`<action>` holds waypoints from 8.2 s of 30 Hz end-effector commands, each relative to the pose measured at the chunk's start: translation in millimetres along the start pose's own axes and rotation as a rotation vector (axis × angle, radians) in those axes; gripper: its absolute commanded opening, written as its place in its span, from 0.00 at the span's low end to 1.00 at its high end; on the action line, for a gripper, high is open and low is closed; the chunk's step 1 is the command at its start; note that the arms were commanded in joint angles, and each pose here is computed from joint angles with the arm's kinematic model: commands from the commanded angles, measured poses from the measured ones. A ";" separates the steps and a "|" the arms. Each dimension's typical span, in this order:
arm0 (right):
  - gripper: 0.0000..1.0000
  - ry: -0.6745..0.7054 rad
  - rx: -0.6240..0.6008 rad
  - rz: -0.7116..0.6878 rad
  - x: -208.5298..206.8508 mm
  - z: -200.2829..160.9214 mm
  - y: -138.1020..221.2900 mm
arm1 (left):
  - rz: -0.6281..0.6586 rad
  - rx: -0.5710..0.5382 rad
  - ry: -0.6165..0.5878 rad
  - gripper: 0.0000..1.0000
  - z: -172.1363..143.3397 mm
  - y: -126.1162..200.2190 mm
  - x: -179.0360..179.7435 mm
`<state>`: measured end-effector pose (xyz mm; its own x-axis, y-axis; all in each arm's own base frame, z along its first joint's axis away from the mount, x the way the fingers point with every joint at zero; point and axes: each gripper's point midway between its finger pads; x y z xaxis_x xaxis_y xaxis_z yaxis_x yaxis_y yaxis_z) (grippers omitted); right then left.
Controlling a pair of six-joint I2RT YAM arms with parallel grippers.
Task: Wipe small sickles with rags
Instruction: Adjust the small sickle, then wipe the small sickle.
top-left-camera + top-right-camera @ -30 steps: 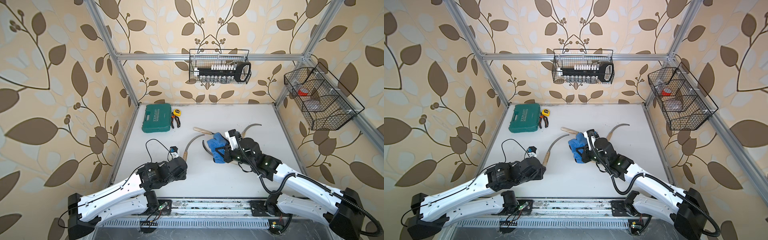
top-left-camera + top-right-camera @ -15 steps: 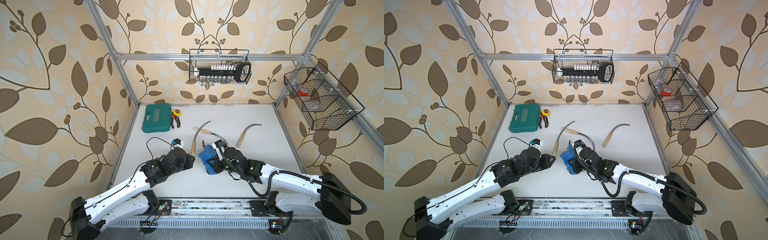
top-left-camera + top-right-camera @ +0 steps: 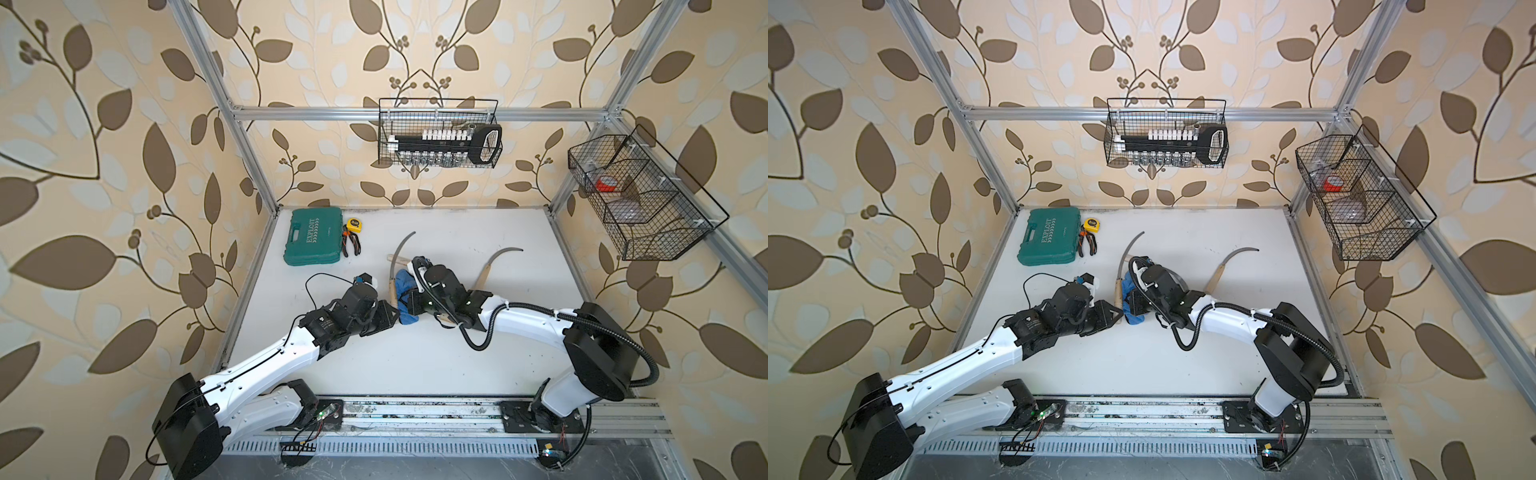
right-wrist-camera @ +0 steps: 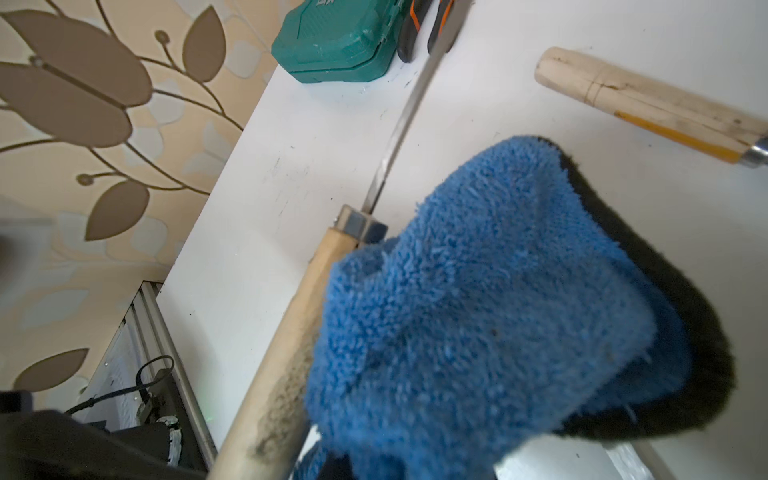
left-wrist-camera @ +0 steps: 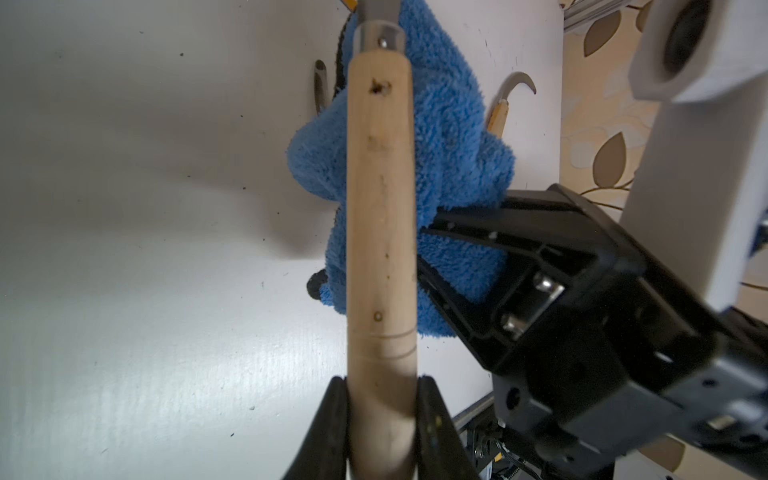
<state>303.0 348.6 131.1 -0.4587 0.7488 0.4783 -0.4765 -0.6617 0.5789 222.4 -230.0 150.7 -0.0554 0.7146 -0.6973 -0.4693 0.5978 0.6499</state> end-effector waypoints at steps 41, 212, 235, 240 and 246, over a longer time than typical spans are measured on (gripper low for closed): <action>0.00 0.126 -0.130 0.017 45.7 15.7 62.7 | -0.288 -0.044 -0.213 0.00 61.2 22.7 -67.3; 0.00 -0.032 -0.203 0.082 -15.2 76.6 65.6 | -0.027 0.012 -0.516 0.00 32.6 -48.5 -49.2; 0.00 -0.051 -0.221 0.223 -9.4 53.9 59.8 | -0.329 0.112 -0.466 0.00 7.9 -17.6 -98.3; 0.00 -0.090 -0.259 0.263 -23.0 91.1 61.4 | -0.355 0.140 -0.458 0.00 3.2 -19.4 -101.1; 0.00 -0.057 -0.297 0.330 -7.2 111.9 72.6 | -0.329 0.145 -0.455 0.00 3.8 -28.7 -95.3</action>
<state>360.1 287.9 213.8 -0.5054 0.5737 0.6446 -0.5525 -0.7889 0.2689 244.0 -306.5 188.0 0.4410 0.5892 -0.6770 -0.2788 0.8069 0.5207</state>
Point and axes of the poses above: each gripper's point midway between its finger pads, its own y axis back along the fingers, its own x axis along the line the jaws close on, z = x × y, and after that the axes turned 2 degrees about y, right-handed
